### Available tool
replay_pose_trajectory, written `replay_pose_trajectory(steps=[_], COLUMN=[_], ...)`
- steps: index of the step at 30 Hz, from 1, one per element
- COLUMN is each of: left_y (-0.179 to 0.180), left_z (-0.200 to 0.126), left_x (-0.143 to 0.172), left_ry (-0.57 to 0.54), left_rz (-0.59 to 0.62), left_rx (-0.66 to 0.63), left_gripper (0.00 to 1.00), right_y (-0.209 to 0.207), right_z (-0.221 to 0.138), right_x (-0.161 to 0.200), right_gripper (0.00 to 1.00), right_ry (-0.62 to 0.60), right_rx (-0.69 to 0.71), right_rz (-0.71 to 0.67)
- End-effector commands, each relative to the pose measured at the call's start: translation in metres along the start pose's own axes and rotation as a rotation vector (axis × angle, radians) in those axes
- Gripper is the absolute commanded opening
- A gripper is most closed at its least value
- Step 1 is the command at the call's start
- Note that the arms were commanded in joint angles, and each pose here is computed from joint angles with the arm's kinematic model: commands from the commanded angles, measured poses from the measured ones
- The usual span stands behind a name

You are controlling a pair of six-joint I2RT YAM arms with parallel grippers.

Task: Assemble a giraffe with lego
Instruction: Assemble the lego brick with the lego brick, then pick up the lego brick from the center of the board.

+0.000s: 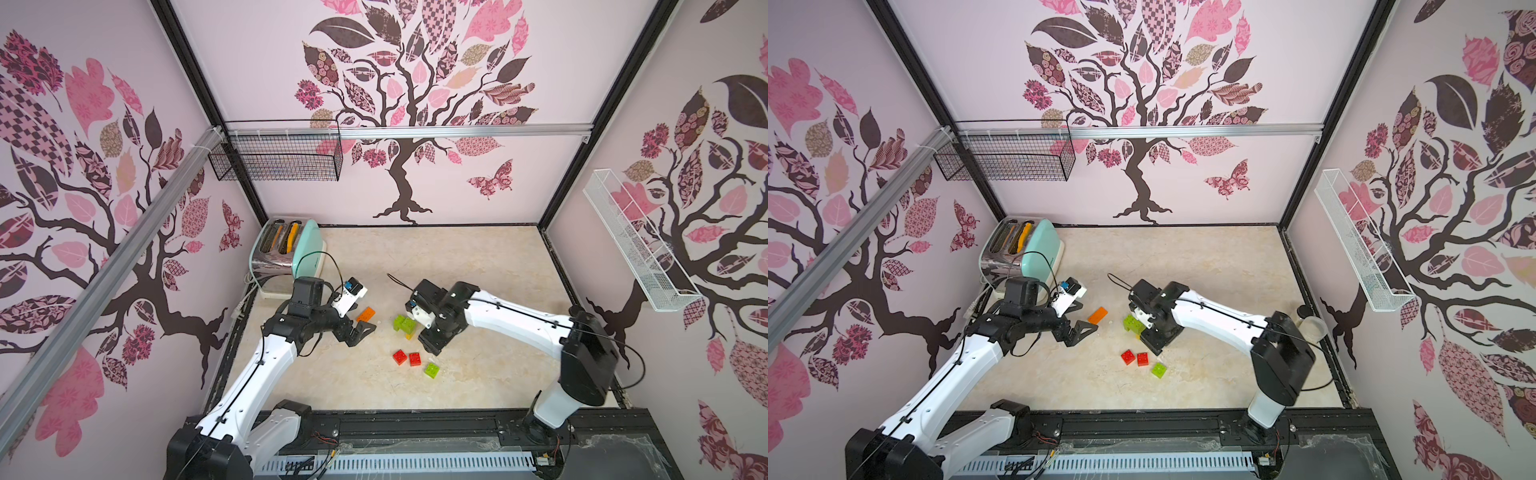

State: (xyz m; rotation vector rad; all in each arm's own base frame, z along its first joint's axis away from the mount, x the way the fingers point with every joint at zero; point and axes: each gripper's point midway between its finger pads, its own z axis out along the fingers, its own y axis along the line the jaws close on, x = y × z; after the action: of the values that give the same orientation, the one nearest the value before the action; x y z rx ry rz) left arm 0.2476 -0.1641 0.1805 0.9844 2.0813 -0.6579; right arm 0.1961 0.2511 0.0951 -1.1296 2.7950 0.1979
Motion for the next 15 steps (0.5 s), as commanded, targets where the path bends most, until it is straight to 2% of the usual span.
replay_pose_trajectory(steps=[1,15], left_y=[-0.002,0.001], left_z=[0.001,0.001], left_x=[-0.002,0.001], left_ry=[-0.008,-0.001], left_rz=[0.009,0.005], left_rx=[0.014,0.009], left_gripper=[0.98,0.98], right_y=[0.011,0.035], right_z=[0.027,0.061], right_x=[-0.011,0.0], right_gripper=[0.6,0.54], right_ry=[-0.098,-0.025], right_rx=[-0.05,-0.009], right_rz=[0.103,-0.01])
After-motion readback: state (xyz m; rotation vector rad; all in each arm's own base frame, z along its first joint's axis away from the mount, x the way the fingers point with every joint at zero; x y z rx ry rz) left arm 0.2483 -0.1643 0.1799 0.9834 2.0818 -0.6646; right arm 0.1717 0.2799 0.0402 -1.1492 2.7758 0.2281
